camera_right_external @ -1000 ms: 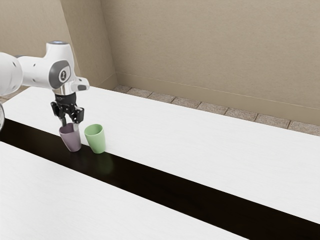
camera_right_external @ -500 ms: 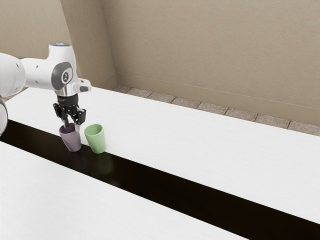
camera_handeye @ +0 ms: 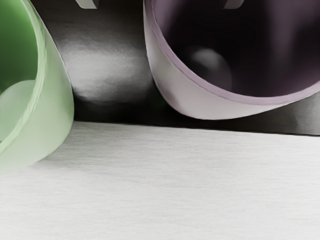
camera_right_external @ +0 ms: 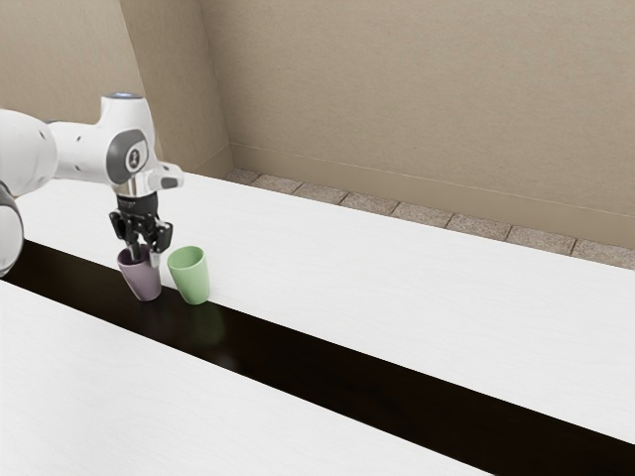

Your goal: Place the left cup onto the right cup

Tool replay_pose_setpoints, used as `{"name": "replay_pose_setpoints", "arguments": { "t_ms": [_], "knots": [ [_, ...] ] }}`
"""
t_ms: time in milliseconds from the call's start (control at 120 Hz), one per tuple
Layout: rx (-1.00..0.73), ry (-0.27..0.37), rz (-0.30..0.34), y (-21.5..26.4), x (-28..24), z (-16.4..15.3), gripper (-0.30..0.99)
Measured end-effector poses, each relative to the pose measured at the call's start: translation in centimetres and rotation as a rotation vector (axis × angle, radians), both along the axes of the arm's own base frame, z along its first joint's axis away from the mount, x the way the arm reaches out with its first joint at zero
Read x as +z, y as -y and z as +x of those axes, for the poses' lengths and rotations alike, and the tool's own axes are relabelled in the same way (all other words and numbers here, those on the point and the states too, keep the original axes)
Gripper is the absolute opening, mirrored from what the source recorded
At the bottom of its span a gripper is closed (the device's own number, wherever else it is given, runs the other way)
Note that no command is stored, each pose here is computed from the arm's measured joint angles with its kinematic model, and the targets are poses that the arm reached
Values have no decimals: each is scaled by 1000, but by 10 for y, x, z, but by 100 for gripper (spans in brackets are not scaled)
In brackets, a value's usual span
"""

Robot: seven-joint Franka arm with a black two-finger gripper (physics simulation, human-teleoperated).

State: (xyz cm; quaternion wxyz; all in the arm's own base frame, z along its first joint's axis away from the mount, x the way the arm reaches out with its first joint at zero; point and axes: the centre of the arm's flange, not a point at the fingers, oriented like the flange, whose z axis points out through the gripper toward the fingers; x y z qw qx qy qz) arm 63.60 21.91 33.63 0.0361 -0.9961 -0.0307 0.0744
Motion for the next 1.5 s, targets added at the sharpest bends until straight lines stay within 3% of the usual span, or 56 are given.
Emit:
{"name": "replay_pose_setpoints", "arguments": {
  "t_ms": [300, 850, 1500],
  "knots": [
    [-1, -4, 0, -1, -5, 2, 21],
    [5, 3, -1, -4, -8, 3, -5],
    [9, 42, 14, -2, 19, 1, -9]
  ]
}}
